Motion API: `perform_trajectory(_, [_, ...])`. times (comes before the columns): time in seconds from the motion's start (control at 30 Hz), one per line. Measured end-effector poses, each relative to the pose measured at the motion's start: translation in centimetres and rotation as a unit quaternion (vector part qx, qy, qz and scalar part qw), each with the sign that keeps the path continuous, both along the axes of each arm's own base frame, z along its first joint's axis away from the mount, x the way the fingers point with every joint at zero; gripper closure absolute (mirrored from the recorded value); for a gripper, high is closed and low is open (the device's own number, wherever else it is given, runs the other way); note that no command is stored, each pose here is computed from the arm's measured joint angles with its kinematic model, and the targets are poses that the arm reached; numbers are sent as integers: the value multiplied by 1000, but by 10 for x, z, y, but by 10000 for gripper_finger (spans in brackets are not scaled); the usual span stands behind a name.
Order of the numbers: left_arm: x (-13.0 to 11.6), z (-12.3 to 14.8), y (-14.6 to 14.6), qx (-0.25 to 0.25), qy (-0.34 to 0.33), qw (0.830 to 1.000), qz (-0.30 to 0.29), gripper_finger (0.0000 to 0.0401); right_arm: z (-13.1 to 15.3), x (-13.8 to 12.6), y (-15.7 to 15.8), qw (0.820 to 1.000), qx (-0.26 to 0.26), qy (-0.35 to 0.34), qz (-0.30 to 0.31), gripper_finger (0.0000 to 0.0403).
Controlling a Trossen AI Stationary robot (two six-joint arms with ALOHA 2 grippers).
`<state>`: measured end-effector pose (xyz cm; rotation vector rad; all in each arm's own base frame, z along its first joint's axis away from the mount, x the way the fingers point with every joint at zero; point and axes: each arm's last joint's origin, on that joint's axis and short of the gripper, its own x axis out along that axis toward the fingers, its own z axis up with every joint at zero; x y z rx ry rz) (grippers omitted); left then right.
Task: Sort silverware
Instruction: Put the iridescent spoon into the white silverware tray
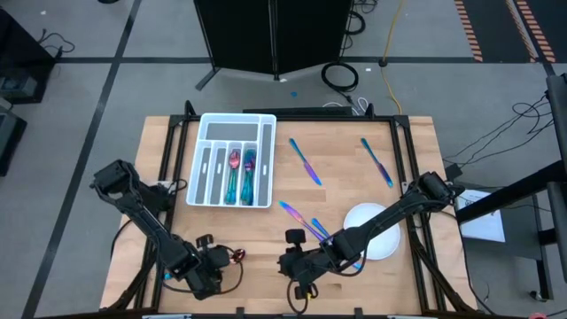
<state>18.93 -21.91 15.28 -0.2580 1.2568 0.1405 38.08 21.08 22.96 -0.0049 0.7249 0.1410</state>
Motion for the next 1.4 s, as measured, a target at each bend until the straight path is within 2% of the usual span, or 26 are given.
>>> perform_trajectory(0.23, [0, 0, 0, 5, -1, 1000, 1, 239, 0, 3, -5, 1000, -1, 0, -5, 307])
perform_trajectory(0.47, [2, -16, -1, 33, 14, 999, 3, 239, 0, 2, -4, 1000, 3, 0, -6, 307])
perform_trajectory(0.7, [3, -18, -1, 36, 16, 999, 2, 242, 0, 2, -3, 1000, 4, -1, -5, 307])
perform_trajectory(0.8, [3, -18, -1, 35, 15, 999, 2, 262, 1, 2, -3, 1000, 4, -2, -5, 307])
perform_trajectory(1.13, [3, -17, -1, 39, 4, 999, 4, 371, 1, 2, -3, 1000, 3, -2, -5, 307])
perform_trajectory(1.27, [5, -9, -2, 40, -6, 999, -11, 385, 1, 2, -3, 1000, 3, -2, -5, 307])
perform_trajectory(1.4, [9, 9, -6, 35, -47, 998, -36, 386, 0, 2, -3, 1000, 3, -2, -5, 307])
